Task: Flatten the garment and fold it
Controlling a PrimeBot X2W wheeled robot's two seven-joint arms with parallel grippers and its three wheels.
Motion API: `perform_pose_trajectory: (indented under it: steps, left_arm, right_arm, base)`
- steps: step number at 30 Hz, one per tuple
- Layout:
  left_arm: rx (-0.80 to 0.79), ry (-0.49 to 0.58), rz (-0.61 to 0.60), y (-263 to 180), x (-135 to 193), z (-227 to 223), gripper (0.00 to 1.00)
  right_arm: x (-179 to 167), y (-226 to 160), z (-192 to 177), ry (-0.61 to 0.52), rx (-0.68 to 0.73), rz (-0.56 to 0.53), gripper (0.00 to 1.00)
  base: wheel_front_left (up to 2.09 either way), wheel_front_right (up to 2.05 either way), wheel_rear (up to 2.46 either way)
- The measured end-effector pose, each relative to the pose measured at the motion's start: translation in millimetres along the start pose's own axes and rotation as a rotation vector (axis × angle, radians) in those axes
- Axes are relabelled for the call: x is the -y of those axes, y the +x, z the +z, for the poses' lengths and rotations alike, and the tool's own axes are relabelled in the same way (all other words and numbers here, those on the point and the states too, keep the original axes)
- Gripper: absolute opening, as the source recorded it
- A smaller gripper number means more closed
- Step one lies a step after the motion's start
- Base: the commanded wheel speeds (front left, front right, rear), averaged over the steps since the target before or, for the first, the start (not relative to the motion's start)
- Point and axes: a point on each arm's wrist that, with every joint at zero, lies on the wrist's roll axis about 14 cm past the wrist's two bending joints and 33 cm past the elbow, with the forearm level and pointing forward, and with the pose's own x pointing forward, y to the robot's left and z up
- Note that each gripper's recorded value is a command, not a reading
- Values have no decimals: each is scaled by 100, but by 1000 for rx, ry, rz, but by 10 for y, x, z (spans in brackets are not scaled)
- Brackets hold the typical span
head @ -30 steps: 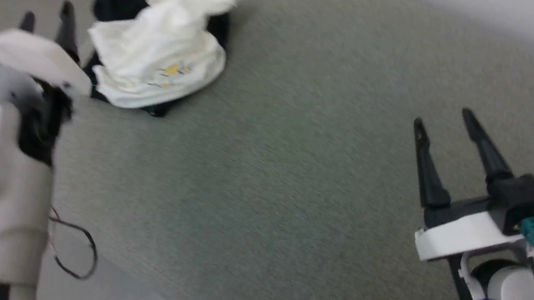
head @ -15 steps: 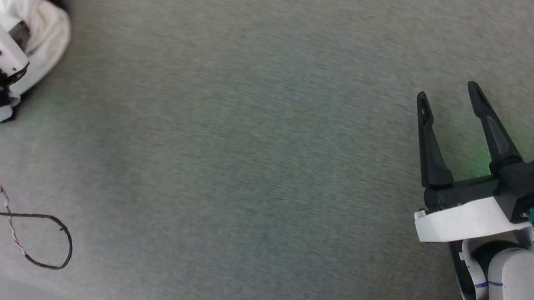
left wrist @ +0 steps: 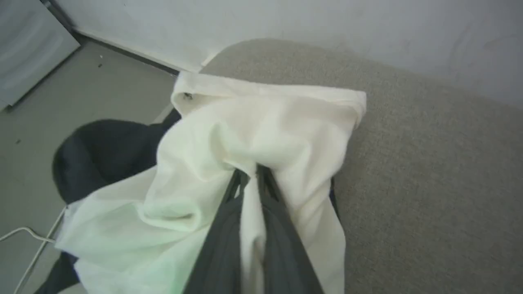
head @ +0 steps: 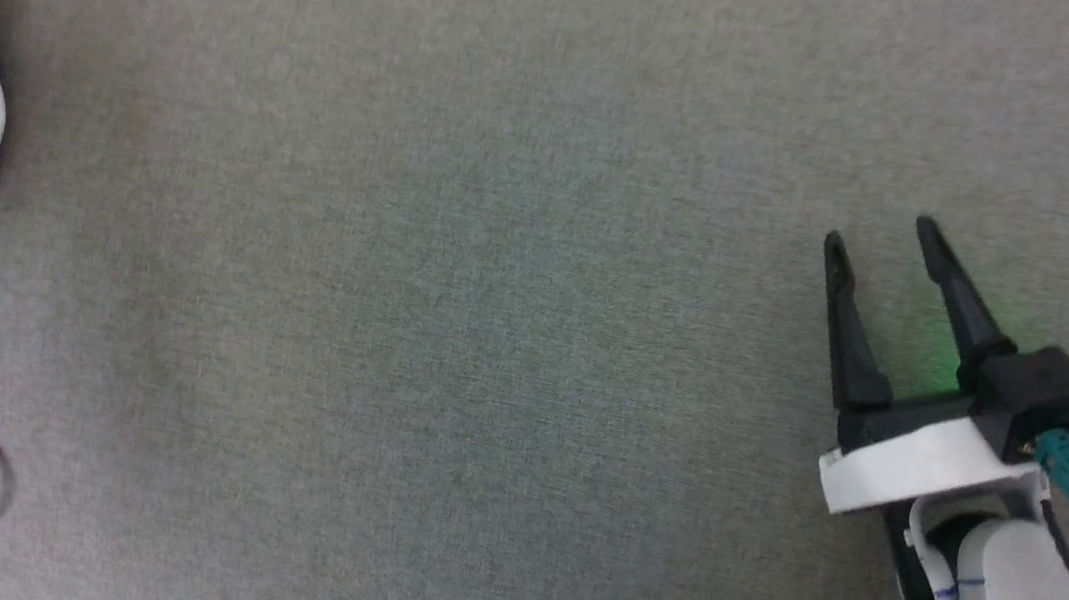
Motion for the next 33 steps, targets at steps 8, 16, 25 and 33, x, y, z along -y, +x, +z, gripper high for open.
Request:
perform_pose_trajectory:
  steps: [8,16,25,33]
  left_arm:
    - [560,132,-108,-697,105,1340,0]
    - [1010,71,-367,-2101,742,2533,0]
    - [1161,-54,-816,-3359,1984,2764,0]
    - [888,-42,-1165,-3652,3108,1937,0]
  right_arm:
    - [69,-421,283,12,38,-56,100]
    - [142,-807,811,2,166,-111,100]
    - [382,-1227,1083,-10,246,-211,100]
    - [659,-1554,1120,-14,268,-319,100]
  base:
    - [0,0,0]
    - [0,0,0]
    - [0,0,0]
    - [0,0,0]
